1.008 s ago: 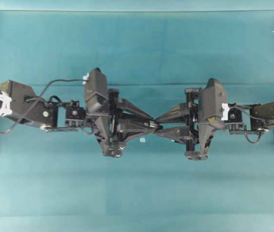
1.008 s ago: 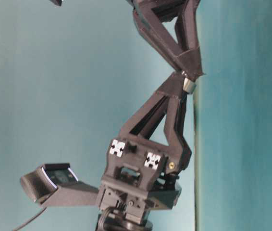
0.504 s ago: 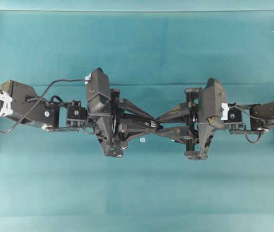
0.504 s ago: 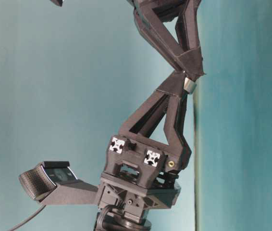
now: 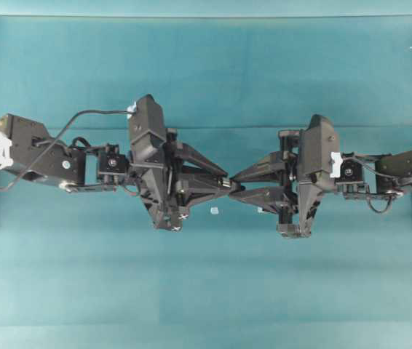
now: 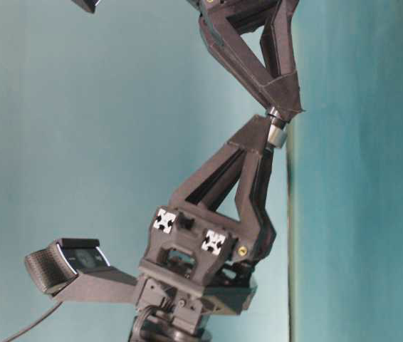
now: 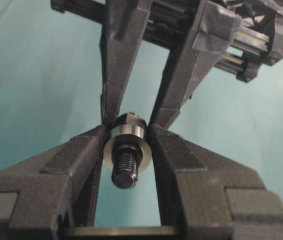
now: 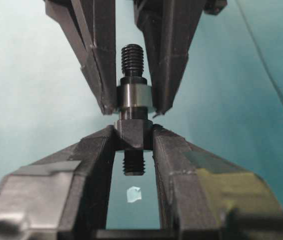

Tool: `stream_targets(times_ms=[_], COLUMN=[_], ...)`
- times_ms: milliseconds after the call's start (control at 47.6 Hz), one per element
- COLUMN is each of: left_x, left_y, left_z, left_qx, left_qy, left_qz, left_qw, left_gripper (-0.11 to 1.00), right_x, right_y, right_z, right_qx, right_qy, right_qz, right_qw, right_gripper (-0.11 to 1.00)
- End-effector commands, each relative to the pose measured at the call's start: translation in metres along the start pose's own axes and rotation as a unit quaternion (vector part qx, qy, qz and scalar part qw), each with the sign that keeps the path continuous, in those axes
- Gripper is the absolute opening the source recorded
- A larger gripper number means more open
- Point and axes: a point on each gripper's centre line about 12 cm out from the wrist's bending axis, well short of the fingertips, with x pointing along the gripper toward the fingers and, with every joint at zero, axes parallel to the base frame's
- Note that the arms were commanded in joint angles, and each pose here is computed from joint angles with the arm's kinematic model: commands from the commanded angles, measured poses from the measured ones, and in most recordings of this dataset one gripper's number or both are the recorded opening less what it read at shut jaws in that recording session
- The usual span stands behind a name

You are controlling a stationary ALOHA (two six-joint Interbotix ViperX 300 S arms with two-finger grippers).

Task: Insert the washer onto the shaft with both hands.
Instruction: 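Open the left gripper and pull it back off the shaft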

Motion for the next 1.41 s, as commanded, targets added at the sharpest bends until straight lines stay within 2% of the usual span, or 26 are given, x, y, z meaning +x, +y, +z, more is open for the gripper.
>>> stream_targets(times_ms=[0, 147, 210, 462, 1092, 1259, 1322, 1385], left_x=[-0.005, -0.009, -0.008, -0.006, -0.005, -0.009, -0.014, -0.020], left_y=[-0.001, -0.003, -0.004, -0.005, -0.006, -0.010, -0.013, -0.015], left_z=[0.014, 0.020, 0.020, 0.022, 0.024, 0.025, 0.022, 0.015], left_qx=[0.000, 0.000, 0.000, 0.000, 0.003, 0.014, 0.027, 0.050], left_qy=[-0.012, -0.013, -0.014, -0.016, -0.017, -0.001, 0.020, 0.048], left_qz=[0.001, 0.000, -0.001, -0.002, -0.002, 0.000, 0.003, 0.006], left_qw=[0.9999, 0.9999, 0.9999, 0.9999, 0.9999, 0.9999, 0.9994, 0.9976], left_gripper=[0.41, 0.79, 0.87, 0.80, 0.80, 0.80, 0.80, 0.80], right_x=[0.001, 0.001, 0.001, 0.002, 0.002, 0.001, 0.001, 0.001], right_y=[0.003, 0.003, 0.003, 0.003, 0.003, 0.003, 0.003, 0.003], right_z=[0.010, 0.009, 0.009, 0.009, 0.009, 0.008, 0.008, 0.008], right_qx=[0.001, 0.001, 0.001, 0.001, 0.001, 0.001, 0.001, 0.001], right_qy=[-0.016, -0.015, -0.015, -0.015, -0.014, -0.013, -0.013, -0.013], right_qz=[0.004, 0.004, 0.004, 0.004, 0.004, 0.004, 0.004, 0.004], right_qw=[0.9999, 0.9999, 0.9999, 0.9999, 0.9999, 0.9999, 0.9999, 0.9999], right_gripper=[0.00, 0.00, 0.00, 0.00, 0.00, 0.00, 0.00, 0.00])
